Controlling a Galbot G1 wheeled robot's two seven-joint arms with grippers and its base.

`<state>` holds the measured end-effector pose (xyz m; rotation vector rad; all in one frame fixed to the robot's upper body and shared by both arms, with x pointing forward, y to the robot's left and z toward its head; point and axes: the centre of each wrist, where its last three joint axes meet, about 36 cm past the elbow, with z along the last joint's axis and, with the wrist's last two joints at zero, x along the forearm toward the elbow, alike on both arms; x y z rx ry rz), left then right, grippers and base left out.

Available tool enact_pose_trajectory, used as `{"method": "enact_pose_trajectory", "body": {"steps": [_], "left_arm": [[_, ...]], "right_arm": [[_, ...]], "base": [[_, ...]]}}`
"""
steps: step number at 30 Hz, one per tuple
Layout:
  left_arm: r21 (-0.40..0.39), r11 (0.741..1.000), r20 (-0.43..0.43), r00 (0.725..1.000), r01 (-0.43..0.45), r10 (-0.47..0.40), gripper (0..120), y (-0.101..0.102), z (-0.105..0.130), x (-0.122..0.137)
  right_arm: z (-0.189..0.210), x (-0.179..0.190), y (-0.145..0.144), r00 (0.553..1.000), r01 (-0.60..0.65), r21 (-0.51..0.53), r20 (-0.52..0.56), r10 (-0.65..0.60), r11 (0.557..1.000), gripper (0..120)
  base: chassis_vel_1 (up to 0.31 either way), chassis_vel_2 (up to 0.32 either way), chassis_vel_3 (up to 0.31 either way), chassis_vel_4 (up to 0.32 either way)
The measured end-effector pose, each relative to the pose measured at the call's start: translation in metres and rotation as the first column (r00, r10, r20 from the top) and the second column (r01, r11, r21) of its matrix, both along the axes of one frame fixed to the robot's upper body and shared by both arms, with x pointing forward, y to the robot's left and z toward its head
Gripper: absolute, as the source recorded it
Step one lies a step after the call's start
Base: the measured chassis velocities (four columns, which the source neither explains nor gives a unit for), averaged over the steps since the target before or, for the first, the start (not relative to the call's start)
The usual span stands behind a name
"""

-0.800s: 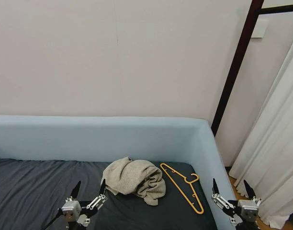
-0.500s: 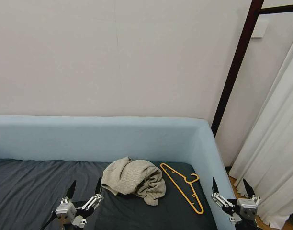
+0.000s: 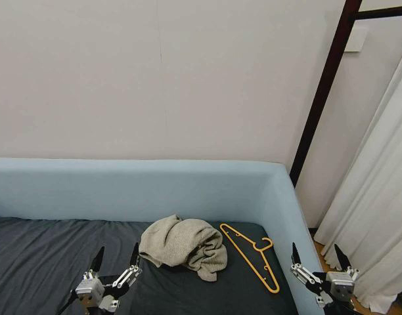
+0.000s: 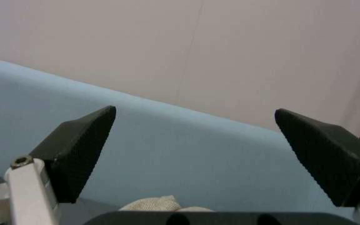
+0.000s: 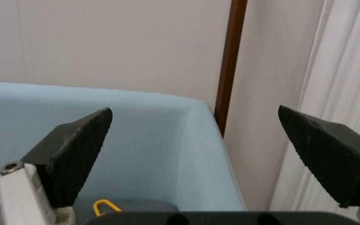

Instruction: Pick up the clothes from the sofa and hang them on the clothes hanger.

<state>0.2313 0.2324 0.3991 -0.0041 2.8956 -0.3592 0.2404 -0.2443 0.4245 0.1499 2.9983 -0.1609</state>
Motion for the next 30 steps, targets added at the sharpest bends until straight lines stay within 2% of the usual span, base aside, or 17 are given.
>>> {"method": "enact_pose_trajectory", "body": {"steps": [6,9,11,14,16,17,19,22,23,25,27,30], "left_arm": [[0.02,1.0,-0.011,1.0,-0.023,0.023,100,0.008,-0.003,-0.001],[0.031,0.997,-0.02,0.997,-0.069,0.07,100,0.014,-0.002,-0.002],[0.05,0.99,-0.035,0.99,-0.131,0.133,100,0.021,-0.003,-0.003],[0.064,0.982,-0.051,0.982,-0.178,0.182,100,0.025,-0.007,-0.005],[0.069,0.974,-0.066,0.973,-0.218,0.222,100,0.029,-0.009,-0.01],[0.069,0.974,-0.066,0.973,-0.218,0.222,100,0.029,-0.009,-0.01],[0.072,0.97,-0.063,0.969,-0.233,0.237,100,0.033,-0.01,-0.014],[0.079,0.966,-0.044,0.967,-0.248,0.252,100,0.037,-0.008,-0.016],[0.079,0.966,-0.044,0.967,-0.248,0.252,100,0.037,-0.008,-0.016],[0.082,0.962,-0.038,0.964,-0.261,0.264,100,0.039,-0.007,-0.017],[0.085,0.959,-0.03,0.961,-0.271,0.274,100,0.041,-0.007,-0.018],[0.091,0.958,-0.017,0.962,-0.271,0.274,100,0.043,-0.007,-0.02]], "right_arm": [[0.004,0.006,0.001,0.998,-0.057,0.076,-0.022,0.059,0.995,100],[0.006,0.021,-0.004,0.989,-0.132,0.134,-0.049,0.14,0.982,100],[-0.001,0.044,-0.014,0.973,-0.203,0.188,-0.067,0.219,0.961,100],[-0.007,0.065,-0.022,0.959,-0.249,0.242,-0.072,0.273,0.938,100],[-0.011,0.088,-0.02,0.941,-0.289,0.345,-0.072,0.332,0.893,100],[-0.011,0.088,-0.02,0.941,-0.289,0.345,-0.072,0.332,0.893,100],[-0.011,0.107,-0.007,0.923,-0.303,0.467,-0.072,0.378,0.831,100],[-0.008,0.132,0.024,0.898,-0.263,0.653,-0.104,0.427,0.71,100],[-0.008,0.132,0.024,0.898,-0.263,0.653,-0.104,0.427,0.71,100],[-0.01,0.151,0.047,0.881,-0.198,0.74,-0.154,0.448,0.643,100],[-0.022,0.17,0.062,0.866,-0.143,0.77,-0.207,0.455,0.622,100],[-0.037,0.187,0.073,0.845,-0.075,0.78,-0.28,0.455,0.621,100]], "base": [[0.0,0.0,0.0,0.0],[0.0,0.0,0.0,0.0],[0.0,0.0,0.0,0.0],[0.0,0.0,0.0,0.0],[0.0,0.0,0.0,0.0],[0.0,0.0,0.0,0.0],[0.0,0.0,0.0,0.0],[0.0,0.0,0.0,0.0],[0.0,0.0,0.0,0.0],[0.0,0.0,0.0,0.0],[0.0,0.0,0.0,0.0],[0.0,0.0,0.0,0.0]]}}
